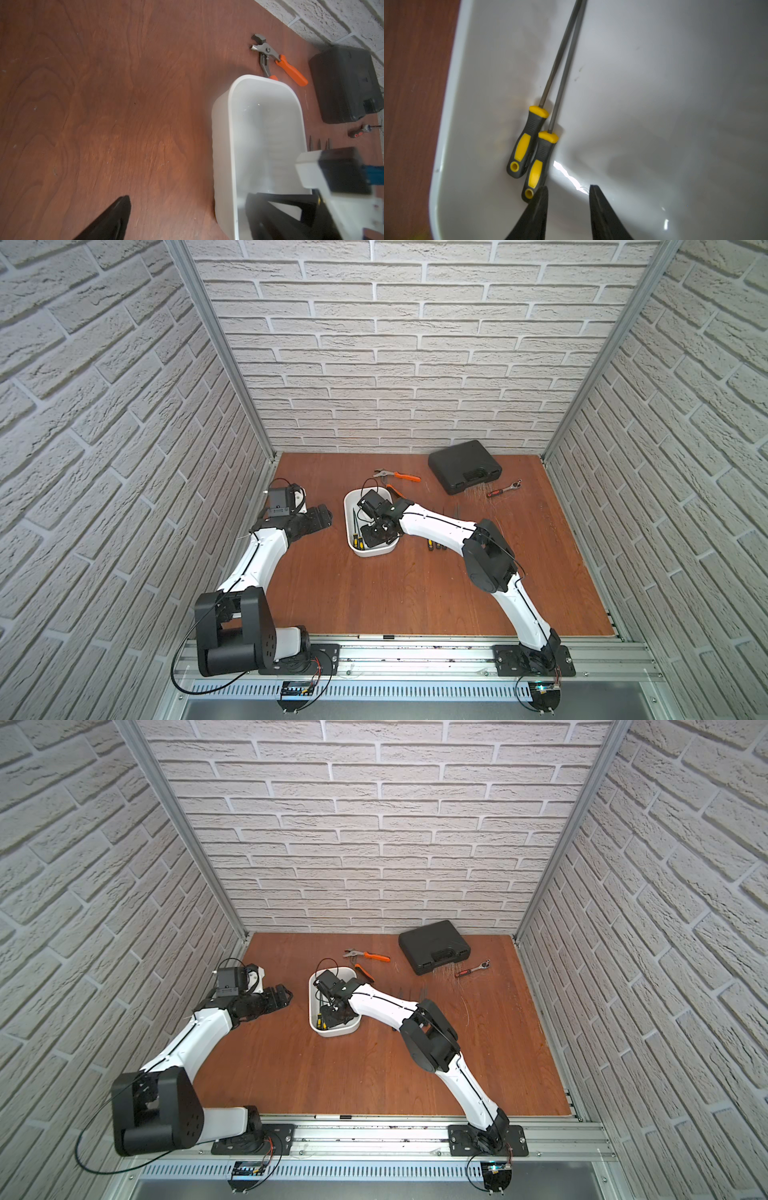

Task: Take the file tool out of the storage box
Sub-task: Pick up the file tool from the storage box, then place the file tool at the center of the board, then pick up the file tool from the storage box, then place the file tool at the center of the board.

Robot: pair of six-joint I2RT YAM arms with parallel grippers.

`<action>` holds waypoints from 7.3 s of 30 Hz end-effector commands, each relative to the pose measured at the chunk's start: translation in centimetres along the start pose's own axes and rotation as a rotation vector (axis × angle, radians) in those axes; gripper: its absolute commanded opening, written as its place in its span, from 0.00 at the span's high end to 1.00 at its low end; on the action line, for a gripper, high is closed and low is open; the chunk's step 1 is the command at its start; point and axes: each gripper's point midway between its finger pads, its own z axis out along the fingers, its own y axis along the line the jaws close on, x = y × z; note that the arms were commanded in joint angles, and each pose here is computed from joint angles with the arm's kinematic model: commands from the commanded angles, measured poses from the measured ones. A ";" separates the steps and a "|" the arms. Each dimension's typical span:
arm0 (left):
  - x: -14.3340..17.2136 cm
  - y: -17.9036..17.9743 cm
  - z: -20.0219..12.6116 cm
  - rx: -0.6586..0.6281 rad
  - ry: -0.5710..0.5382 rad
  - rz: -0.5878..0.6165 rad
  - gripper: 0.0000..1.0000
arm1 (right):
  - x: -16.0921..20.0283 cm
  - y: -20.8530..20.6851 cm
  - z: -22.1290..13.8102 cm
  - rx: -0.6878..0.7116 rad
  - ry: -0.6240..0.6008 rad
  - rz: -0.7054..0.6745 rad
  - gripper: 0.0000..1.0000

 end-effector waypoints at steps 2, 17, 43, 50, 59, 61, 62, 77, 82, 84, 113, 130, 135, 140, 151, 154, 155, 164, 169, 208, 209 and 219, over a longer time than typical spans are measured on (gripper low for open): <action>-0.6 0.0 -0.6 -0.008 -0.023 0.026 0.08 | -0.8 2.6 -1.1 -0.061 -0.003 -0.026 0.60; -0.8 0.0 -0.6 -0.009 -0.028 0.027 0.08 | 1.1 2.0 1.9 0.025 0.070 -0.040 0.60; -0.8 0.1 -0.8 -0.013 -0.030 0.027 0.08 | -5.3 -2.2 -6.3 0.099 -0.165 0.063 0.92; -0.8 0.1 -0.7 -0.016 -0.030 0.028 0.08 | -6.8 -4.1 -11.5 0.047 -0.280 0.146 0.93; -0.7 0.0 -0.3 0.000 -0.028 0.017 0.08 | -0.7 -15.6 -16.1 0.267 -0.294 0.295 0.95; -0.8 0.0 -0.3 0.001 -0.032 0.016 0.08 | 1.9 -18.6 -16.5 0.329 -0.261 0.325 0.95; -0.9 0.0 -0.3 0.002 -0.032 0.016 0.08 | 3.4 -20.1 -16.7 0.368 -0.245 0.338 0.95; -1.0 -0.2 -0.1 0.014 -0.019 0.015 0.08 | 12.1 -28.3 -12.4 0.430 -0.077 0.465 0.96; -0.7 0.0 -0.2 0.002 -0.015 0.019 0.08 | 11.9 -29.0 -10.8 0.420 -0.052 0.466 0.97; -0.6 0.0 -0.2 -0.001 -0.014 0.019 0.08 | 12.0 -29.2 -10.2 0.420 -0.050 0.463 0.97; -0.6 0.0 -0.1 -0.006 -0.011 0.023 0.08 | 5.8 -26.7 -19.7 0.485 -0.219 0.329 0.62; -0.3 0.4 -0.1 -0.018 -0.018 0.009 0.08 | -3.2 0.2 -8.6 -0.141 -0.181 -0.116 0.59; -0.2 0.5 0.5 -0.009 -0.007 -0.003 0.08 | -3.0 2.9 -4.9 -0.170 -0.102 -0.133 0.58; -0.9 0.3 0.5 -0.005 -0.004 0.009 0.08 | -2.7 4.2 -2.6 -0.208 -0.066 -0.131 0.58; -0.4 0.1 0.9 0.016 0.001 -0.006 0.07 | -0.5 4.7 1.0 -0.162 0.020 -0.136 0.58; -0.7 -0.1 0.8 0.024 -0.005 -0.005 0.08 | -0.2 4.7 1.5 -0.160 0.033 -0.132 0.58; -0.6 -0.2 0.7 0.027 -0.003 -0.005 0.08 | -0.1 4.7 1.7 -0.159 0.038 -0.130 0.58; -0.6 -0.2 0.4 0.023 -0.006 0.001 0.07 | 0.4 2.2 3.3 -0.004 0.067 -0.106 0.64; -0.7 -0.2 0.4 0.021 -0.007 0.005 0.07 | -0.4 0.5 2.8 0.092 0.041 -0.092 0.81; -1.0 -0.2 0.1 0.039 -0.021 -0.006 0.07 | 6.7 -21.7 -16.6 0.388 -0.233 0.391 0.98; -1.0 -0.2 0.1 0.040 -0.021 -0.007 0.07 | 7.8 -22.9 -16.5 0.403 -0.215 0.405 0.98; -1.0 -0.2 0.2 0.044 -0.023 -0.014 0.07 | 11.7 -29.5 -15.1 0.444 -0.104 0.450 0.98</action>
